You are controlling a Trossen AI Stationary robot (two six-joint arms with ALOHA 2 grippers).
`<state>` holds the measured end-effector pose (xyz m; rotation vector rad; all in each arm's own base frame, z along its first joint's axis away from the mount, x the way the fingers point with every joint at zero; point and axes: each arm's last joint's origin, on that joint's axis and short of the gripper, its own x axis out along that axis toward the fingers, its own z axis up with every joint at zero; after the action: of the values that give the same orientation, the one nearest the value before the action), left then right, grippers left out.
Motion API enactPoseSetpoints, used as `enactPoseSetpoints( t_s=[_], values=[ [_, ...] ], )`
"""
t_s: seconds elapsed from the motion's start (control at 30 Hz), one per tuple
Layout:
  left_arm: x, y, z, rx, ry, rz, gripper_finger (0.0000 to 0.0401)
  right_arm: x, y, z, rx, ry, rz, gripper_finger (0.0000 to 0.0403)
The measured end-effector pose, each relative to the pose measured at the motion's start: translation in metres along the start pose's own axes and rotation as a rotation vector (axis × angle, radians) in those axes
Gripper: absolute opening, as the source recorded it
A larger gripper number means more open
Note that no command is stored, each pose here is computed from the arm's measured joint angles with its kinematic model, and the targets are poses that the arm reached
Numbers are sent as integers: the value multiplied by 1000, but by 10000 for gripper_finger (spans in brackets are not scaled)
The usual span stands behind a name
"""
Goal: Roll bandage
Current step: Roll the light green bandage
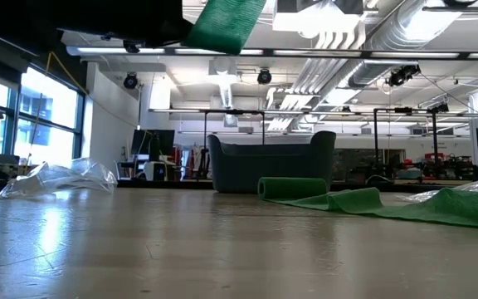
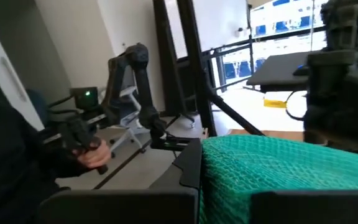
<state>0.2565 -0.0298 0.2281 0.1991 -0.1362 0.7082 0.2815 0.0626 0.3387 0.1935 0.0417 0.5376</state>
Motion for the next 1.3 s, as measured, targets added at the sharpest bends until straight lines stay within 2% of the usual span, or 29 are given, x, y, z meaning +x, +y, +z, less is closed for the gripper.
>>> enactPoseSetpoints(
  t_s=[0.2, 0.5, 0.63, 0.93, 1.1, 1.3],
  values=[
    [7, 2, -7, -65, -5, 24, 3, 0, 4, 4, -18, -33, 58, 0],
    [15, -25, -20, -63, 7, -93, 3, -7, -4, 27, -56, -248, 50, 0],
    [18, -41, -21, -65, -12, -195, 3, -13, -18, 30, -20, -270, -40, 0],
    [16, -52, -17, -85, -39, -273, 3, -21, -39, 32, -1, -298, -235, 0],
    [17, -49, -12, -141, -73, -244, 3, -21, -42, 29, 7, -267, -242, 0],
    [16, -41, 4, -207, -217, -196, 3, -17, -43, 8, 48, -52, -259, 0]
  ],
)
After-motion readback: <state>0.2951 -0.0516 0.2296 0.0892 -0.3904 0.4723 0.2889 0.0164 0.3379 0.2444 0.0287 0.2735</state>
